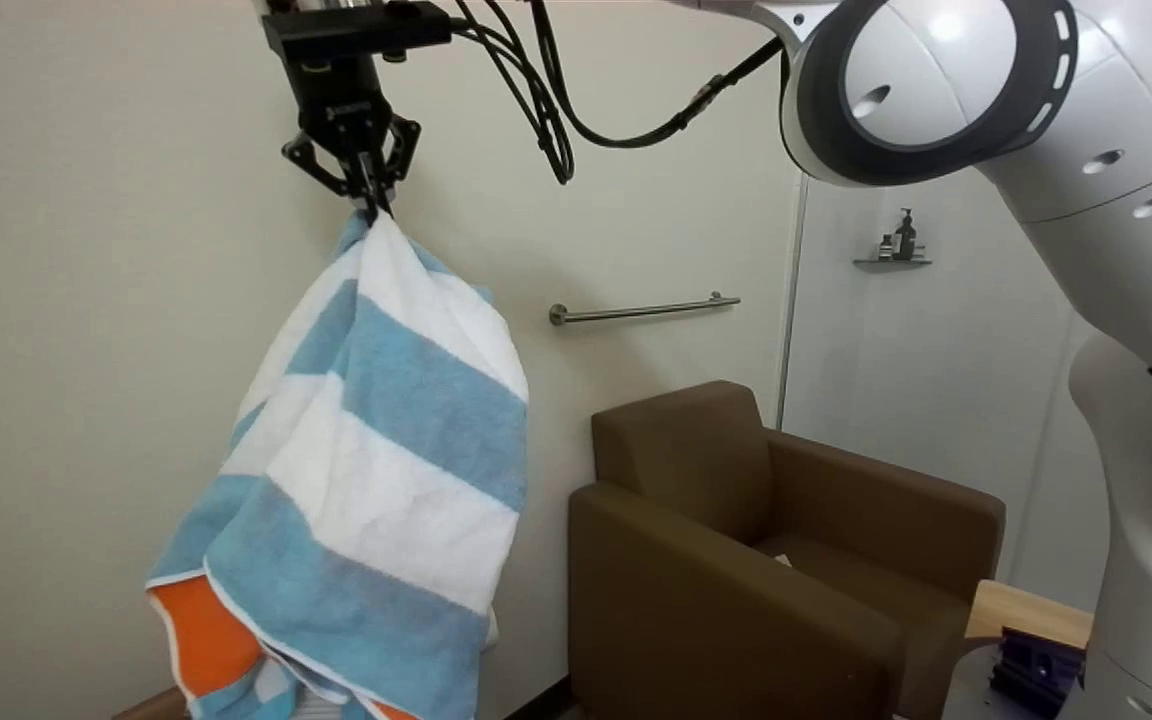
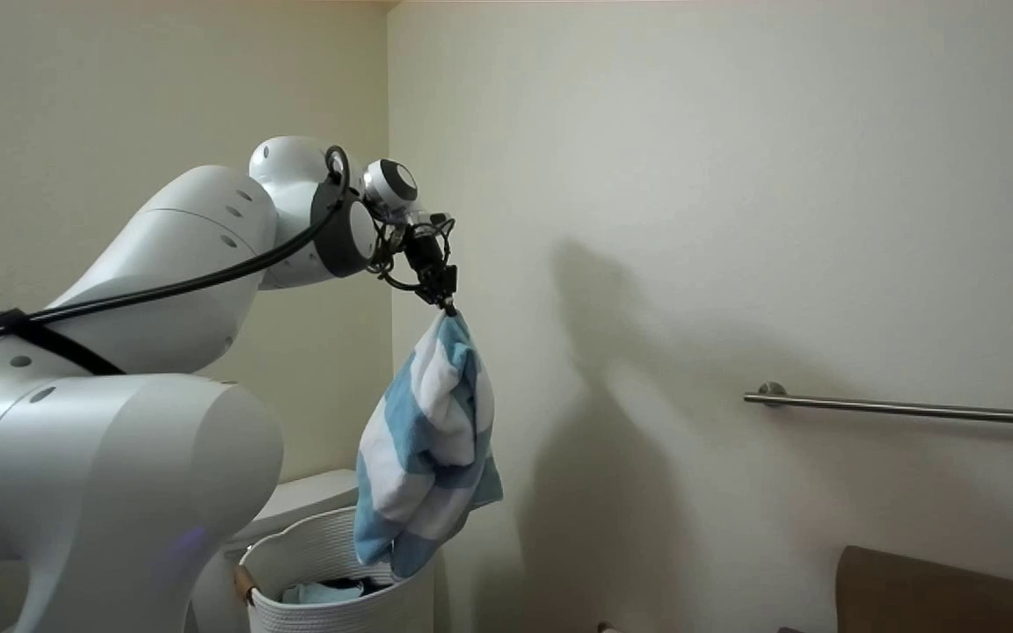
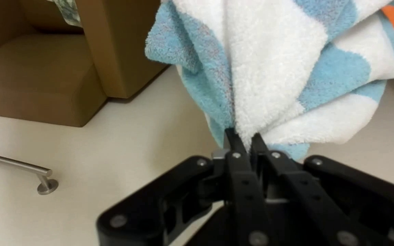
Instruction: Pick up the cloth and put it on the sofa
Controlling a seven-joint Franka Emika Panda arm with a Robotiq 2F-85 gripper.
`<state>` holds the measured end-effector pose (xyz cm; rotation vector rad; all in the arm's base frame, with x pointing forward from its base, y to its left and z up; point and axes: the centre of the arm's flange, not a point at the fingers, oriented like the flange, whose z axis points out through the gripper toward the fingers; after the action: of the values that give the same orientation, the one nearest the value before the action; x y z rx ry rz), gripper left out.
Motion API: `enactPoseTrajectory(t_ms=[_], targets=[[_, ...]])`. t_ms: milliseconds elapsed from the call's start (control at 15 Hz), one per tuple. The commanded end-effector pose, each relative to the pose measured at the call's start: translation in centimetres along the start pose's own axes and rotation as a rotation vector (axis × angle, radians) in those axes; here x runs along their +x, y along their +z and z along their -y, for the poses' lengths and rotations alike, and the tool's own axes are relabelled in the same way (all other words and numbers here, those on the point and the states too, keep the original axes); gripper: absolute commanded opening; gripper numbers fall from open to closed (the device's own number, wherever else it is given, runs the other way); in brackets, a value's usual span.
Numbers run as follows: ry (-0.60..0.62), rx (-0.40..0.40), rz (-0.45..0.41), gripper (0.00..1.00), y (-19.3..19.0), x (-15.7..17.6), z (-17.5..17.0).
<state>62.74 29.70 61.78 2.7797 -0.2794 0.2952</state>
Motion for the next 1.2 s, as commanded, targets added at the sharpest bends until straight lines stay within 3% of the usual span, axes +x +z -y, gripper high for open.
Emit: enactPoseTrajectory(t_ms=[0, 267, 533, 800, 1133], targets=[[0.002, 0.002, -0.002, 0.08, -0.2, 0.0, -0.1], [-0.007, 0.006, 0.012, 0.07, 0.9, -0.2, 0.6], [-0.067, 0.07, 0.076, 0.07, 3.4, -0.1, 1.6], [-0.055, 0.09, 0.071, 0.07, 2.5, 0.5, -1.9], [0.111, 0.005, 0.06, 0.07, 1.8, 3.6, -9.4]])
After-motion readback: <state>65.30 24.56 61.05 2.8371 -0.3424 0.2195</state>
